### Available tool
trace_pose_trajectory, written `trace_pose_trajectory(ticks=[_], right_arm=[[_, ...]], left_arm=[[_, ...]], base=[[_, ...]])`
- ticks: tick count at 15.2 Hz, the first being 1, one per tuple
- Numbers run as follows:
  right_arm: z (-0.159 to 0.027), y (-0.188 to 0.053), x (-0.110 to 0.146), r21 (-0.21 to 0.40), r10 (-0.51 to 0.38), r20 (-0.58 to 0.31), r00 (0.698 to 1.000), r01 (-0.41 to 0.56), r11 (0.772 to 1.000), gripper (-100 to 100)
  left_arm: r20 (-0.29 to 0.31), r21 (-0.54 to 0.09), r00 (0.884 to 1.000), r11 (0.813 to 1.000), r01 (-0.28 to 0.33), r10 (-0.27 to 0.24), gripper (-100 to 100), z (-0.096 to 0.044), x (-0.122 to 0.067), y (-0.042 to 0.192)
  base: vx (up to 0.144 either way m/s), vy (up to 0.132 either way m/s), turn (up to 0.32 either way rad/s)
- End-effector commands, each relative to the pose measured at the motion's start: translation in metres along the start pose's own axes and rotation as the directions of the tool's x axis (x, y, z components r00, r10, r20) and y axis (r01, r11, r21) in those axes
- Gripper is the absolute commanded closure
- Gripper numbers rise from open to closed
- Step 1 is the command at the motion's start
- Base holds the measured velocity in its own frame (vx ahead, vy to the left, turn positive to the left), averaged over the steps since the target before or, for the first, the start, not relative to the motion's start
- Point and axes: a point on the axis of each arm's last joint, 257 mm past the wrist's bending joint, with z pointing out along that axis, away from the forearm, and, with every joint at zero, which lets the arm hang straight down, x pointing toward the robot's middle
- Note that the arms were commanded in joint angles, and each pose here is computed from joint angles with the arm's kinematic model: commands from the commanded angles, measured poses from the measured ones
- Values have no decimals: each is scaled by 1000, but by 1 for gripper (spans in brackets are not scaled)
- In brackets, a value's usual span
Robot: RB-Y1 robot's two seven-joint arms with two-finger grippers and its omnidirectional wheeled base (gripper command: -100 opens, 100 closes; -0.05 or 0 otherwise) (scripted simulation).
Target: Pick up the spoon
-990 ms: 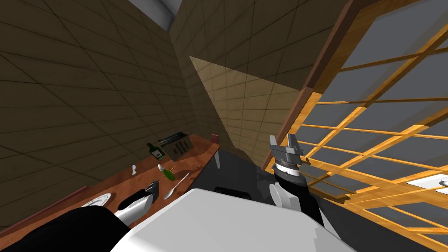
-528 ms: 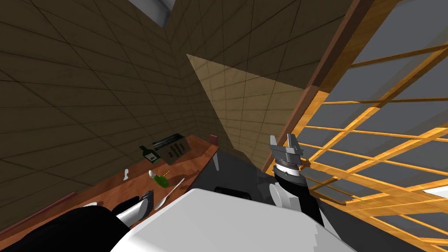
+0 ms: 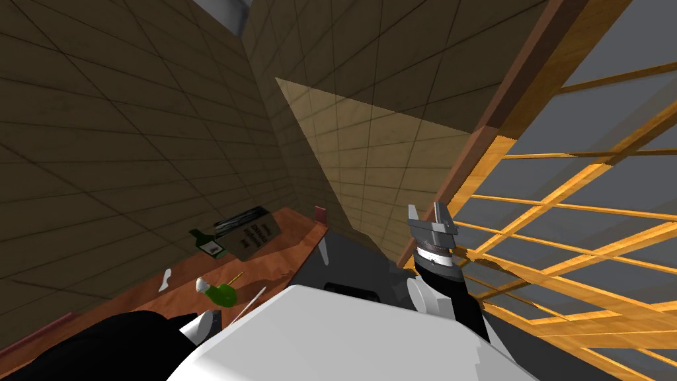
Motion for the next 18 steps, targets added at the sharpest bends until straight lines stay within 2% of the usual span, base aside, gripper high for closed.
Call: trace_pose_trajectory(ticks=[1, 2, 5, 9, 11, 12, 16, 17, 18], right_arm=[[0, 0, 0, 0, 0, 0, 1000, 0, 1000, 0], [0, 0, 0, 0, 0, 0, 1000, 0, 1000, 0], [0, 0, 0, 0, 0, 0, 1000, 0, 1000, 0], [0, 0, 0, 0, 0, 0, 1000, 0, 1000, 0], [0, 0, 0, 0, 0, 0, 1000, 0, 1000, 0], [0, 0, 0, 0, 0, 0, 1000, 0, 1000, 0], [0, 0, 0, 0, 0, 0, 1000, 0, 1000, 0], [0, 0, 0, 0, 0, 0, 1000, 0, 1000, 0], [0, 0, 0, 0, 0, 0, 1000, 0, 1000, 0]], left_arm=[[6, -40, 1000, 999, 21, -21, -100, 2, -5, 13], [11, -77, 999, 996, 44, -43, -100, 2, -10, 23], [16, -109, 998, 992, 64, -63, -100, 3, -14, 33], [28, -190, 993, 975, 117, -114, -100, 2, -21, 56], [27, -182, 994, 977, 113, -109, -100, 3, -20, 53], [20, -183, 994, 977, 113, -111, -100, 11, -12, 58], [10, -178, 994, 978, 110, -109, -100, 20, -3, 62], [14, -182, 994, 977, 111, -110, -100, 17, -6, 61], [13, -180, 994, 977, 111, -110, 100, 18, -6, 61]], base=[[139, -13, -15], [130, -8, -18], [119, -3, -20], [137, -4, -32], [125, 14, -20], [21, 24, 32], [-37, 37, 30], [-25, 21, 5], [-8, 8, -2]])
